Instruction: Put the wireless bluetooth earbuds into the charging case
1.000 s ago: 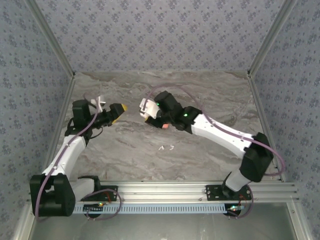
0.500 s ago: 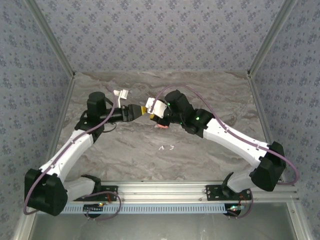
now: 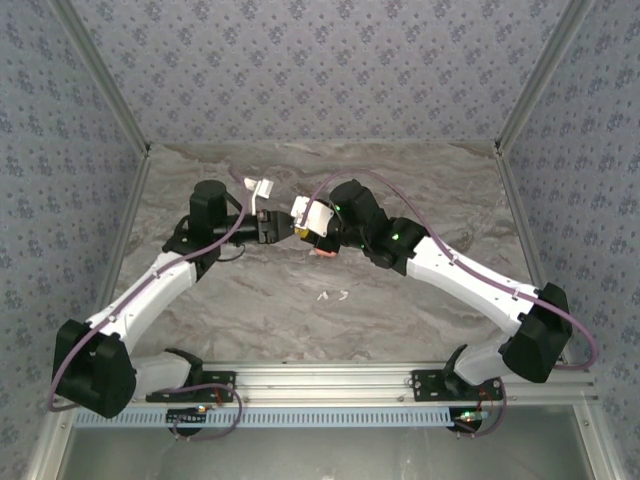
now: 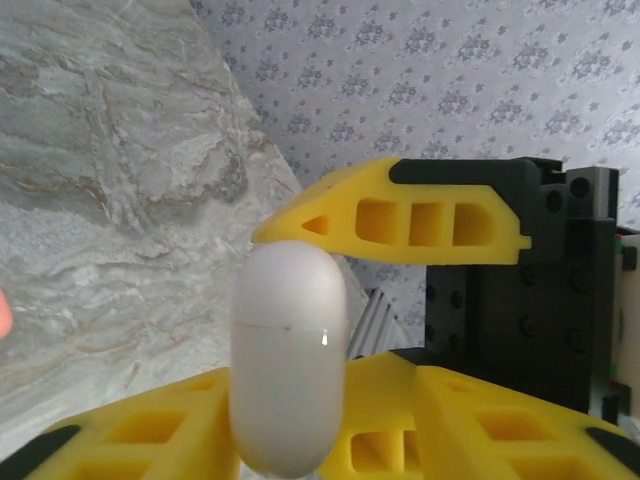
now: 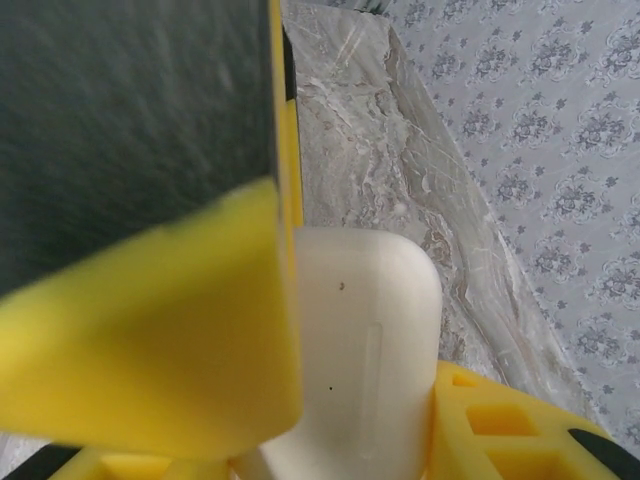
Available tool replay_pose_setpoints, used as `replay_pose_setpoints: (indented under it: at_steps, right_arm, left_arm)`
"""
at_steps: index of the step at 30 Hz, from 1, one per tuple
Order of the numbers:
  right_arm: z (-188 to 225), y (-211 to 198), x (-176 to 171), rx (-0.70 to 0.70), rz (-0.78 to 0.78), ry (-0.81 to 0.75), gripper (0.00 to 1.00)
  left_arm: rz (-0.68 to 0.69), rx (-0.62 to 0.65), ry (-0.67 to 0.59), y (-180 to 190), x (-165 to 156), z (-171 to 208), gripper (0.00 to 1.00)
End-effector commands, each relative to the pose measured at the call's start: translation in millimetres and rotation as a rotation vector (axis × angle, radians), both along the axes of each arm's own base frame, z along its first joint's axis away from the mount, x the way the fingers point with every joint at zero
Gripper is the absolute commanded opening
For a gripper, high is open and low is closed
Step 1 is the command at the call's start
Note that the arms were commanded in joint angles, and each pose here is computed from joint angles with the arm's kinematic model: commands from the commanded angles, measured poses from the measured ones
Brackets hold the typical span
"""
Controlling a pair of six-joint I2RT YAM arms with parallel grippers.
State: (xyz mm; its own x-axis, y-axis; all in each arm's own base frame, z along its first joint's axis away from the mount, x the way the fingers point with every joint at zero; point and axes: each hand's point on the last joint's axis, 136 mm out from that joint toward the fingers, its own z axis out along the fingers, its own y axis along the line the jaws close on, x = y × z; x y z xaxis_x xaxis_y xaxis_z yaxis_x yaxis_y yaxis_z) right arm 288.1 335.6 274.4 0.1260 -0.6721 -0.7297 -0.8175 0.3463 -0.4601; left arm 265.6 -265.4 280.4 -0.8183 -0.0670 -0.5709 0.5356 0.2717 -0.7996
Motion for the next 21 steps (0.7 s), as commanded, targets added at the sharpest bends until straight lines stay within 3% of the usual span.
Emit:
replay_pose_setpoints:
  at_steps: [1, 6, 14, 21]
  right_arm:
    - [14.6, 2.2, -5.1, 0.034, 0.03, -0.012, 0.36]
    - [13.7, 2.1, -6.1, 0.032, 0.035, 0.0, 0.38]
    - [25.6, -11.2, -9.9, 0.097, 0.013, 0.074, 0.7]
    - [52.8, -49.9, -10.3, 0.373, -0.032, 0.241, 1.0]
  left_arm:
    - [-0.031, -0.028, -0.076, -6.8, 0.0, 19.3, 0.38]
    - [-0.029, -0.028, -0.085, -6.9, 0.1, 20.4, 0.23]
    - [0.028, -0.012, -0.13, -2.5, 7.0, 20.9, 0.15]
    - [0.214, -0.012, -0.274, 11.3, 27.5, 21.7, 0.0]
